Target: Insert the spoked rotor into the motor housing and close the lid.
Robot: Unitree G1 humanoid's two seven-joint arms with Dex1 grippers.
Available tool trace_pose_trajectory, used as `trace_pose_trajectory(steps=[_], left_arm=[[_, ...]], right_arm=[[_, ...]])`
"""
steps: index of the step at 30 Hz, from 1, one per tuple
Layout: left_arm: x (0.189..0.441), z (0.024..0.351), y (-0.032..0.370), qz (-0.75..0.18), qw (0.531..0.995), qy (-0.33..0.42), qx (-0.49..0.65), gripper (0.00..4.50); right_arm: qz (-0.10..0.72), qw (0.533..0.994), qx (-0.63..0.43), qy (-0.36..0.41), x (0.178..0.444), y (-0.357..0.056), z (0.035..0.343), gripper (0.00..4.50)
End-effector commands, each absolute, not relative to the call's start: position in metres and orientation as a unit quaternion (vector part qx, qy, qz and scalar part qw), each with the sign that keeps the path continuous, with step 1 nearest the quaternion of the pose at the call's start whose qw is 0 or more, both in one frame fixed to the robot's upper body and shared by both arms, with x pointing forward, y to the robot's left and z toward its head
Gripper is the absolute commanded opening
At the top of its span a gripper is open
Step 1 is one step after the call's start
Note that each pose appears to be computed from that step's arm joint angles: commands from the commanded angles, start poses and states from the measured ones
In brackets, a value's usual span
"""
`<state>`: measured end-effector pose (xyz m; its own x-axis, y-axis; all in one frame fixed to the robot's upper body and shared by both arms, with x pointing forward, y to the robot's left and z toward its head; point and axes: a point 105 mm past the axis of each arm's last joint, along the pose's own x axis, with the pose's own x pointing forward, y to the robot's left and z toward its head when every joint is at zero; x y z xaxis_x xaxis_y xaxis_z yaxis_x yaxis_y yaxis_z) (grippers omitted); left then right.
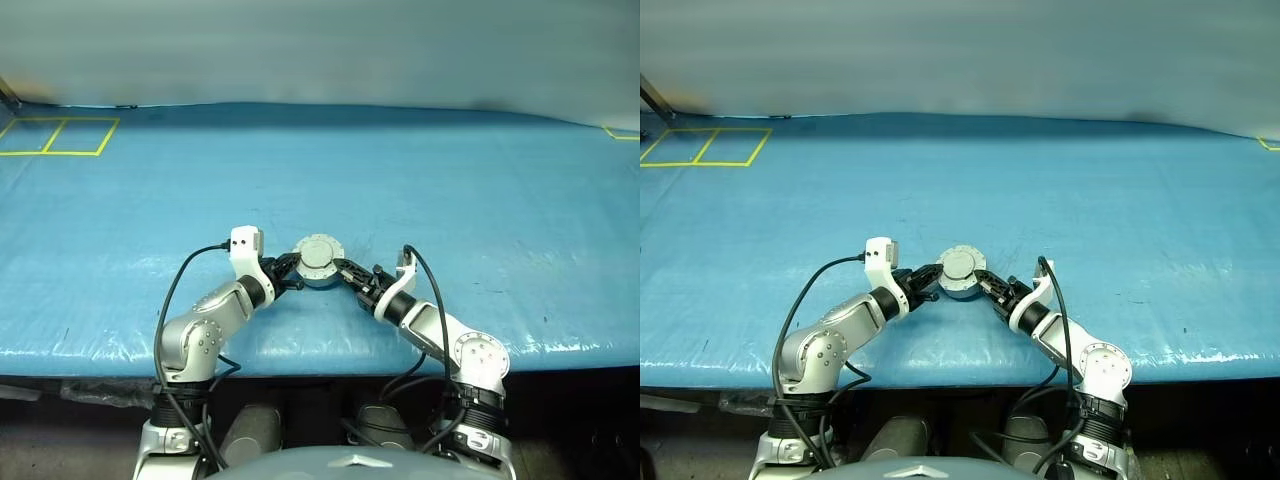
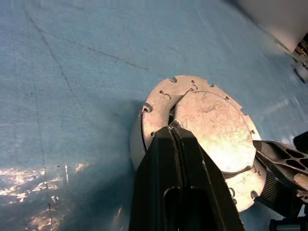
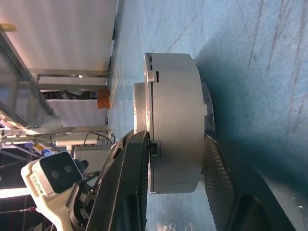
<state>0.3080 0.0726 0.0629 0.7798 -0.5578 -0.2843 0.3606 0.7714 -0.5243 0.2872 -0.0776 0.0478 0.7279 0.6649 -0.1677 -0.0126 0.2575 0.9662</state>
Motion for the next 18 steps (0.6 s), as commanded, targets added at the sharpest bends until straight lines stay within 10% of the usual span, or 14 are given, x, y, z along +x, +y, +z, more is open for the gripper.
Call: trace_pose_trajectory(steps=[1, 13, 18], left_arm=[[0.302, 0.053, 0.062, -0.267, 0.904, 0.242, -0.23, 0.0], [0.306, 0.063, 0.07, -0.261, 0.905, 0.221, -0.253, 0.0], [0.308, 0.073, 0.082, -0.248, 0.907, 0.196, -0.277, 1.21]], right_arm=[[0.267, 0.691, 0.587, 0.327, 0.267, -0.033, 0.044, 1.24], [0.251, 0.693, 0.597, 0.315, 0.264, -0.037, 0.044, 1.23], [0.244, 0.694, 0.612, 0.29, 0.269, -0.042, 0.051, 1.23]])
